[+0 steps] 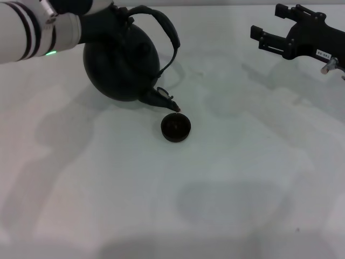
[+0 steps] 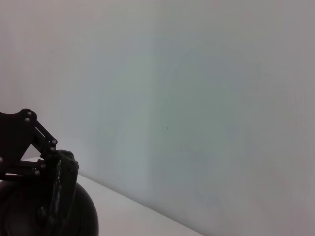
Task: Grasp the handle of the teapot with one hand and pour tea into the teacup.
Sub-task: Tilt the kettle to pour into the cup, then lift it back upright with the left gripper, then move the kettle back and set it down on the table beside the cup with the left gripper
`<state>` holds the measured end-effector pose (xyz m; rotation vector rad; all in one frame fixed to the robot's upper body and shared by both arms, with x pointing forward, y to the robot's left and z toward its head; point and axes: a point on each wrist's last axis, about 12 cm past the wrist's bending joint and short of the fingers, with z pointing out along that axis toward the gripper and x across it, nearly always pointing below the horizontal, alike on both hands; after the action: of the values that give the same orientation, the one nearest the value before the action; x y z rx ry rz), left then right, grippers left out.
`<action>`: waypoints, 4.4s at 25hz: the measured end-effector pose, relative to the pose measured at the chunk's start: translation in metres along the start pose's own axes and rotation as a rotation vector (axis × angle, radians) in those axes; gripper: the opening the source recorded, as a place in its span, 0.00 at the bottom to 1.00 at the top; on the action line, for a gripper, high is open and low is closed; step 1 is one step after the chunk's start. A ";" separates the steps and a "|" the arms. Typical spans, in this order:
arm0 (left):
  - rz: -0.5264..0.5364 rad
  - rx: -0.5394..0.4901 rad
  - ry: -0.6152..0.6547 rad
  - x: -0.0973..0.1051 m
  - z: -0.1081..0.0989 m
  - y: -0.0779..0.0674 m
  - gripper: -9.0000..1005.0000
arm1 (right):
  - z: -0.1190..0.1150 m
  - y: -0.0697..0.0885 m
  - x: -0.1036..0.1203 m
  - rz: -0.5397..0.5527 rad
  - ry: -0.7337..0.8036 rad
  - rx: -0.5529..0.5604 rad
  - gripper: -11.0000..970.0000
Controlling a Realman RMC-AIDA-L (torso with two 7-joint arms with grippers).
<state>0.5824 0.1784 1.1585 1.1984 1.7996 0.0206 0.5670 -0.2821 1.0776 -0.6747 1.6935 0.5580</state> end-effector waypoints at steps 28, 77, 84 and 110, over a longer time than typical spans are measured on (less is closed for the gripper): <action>0.040 0.006 0.035 -0.002 0.001 -0.007 0.13 | 0.001 -0.002 0.003 0.011 0.006 0.014 0.87; -0.402 0.026 -0.306 0.095 -0.064 0.022 0.13 | 0.003 -0.005 0.003 0.011 0.020 0.016 0.87; -0.489 -0.016 -0.411 0.143 -0.083 0.017 0.13 | 0.002 -0.004 0.003 0.024 0.025 0.007 0.87; -0.674 -0.154 -0.489 0.204 -0.078 -0.030 0.13 | 0.000 -0.001 0.015 0.062 0.056 0.006 0.87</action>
<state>0.4902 0.3461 1.0481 0.3926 1.6349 -0.4721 0.5652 -0.2848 1.0633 -0.6404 1.7731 0.5824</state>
